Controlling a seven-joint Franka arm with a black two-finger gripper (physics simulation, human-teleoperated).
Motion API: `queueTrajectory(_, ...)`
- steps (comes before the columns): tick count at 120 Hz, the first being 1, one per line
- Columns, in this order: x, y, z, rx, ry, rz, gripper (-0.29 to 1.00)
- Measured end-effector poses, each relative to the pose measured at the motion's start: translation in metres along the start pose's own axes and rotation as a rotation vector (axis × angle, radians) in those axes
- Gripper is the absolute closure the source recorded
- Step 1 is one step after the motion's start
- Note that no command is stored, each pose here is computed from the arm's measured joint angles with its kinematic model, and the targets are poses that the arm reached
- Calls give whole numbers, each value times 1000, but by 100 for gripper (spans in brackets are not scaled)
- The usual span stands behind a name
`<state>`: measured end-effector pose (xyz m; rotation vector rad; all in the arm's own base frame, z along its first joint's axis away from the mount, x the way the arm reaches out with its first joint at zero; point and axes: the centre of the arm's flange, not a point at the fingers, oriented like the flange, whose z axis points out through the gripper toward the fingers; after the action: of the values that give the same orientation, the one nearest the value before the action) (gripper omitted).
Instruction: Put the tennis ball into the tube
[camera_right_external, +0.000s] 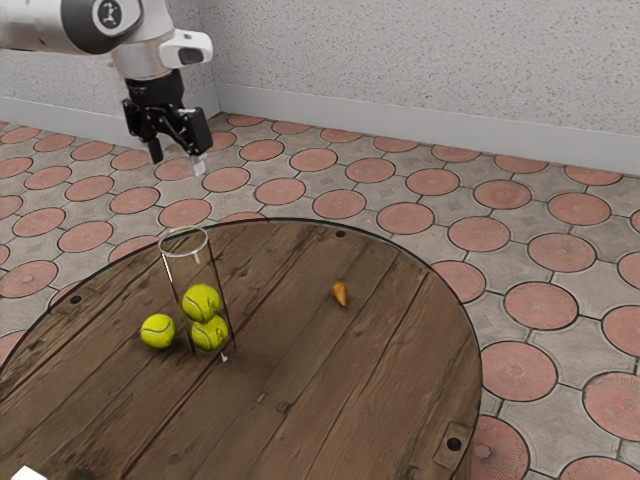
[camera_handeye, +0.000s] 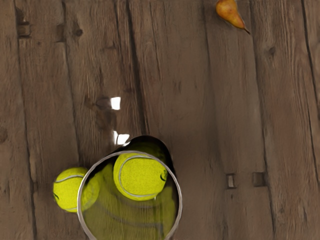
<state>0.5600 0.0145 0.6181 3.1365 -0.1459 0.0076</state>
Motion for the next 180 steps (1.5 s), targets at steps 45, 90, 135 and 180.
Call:
queueTrajectory(45,-29,7,12,4,-38,15,0)
queueTrajectory(90,-83,-69,92,15,-45,-81,0)
queueTrajectory(135,-75,-128,194,-4,-42,-80,0)
queueTrajectory(180,-55,-139,259,-30,-47,-123,0)
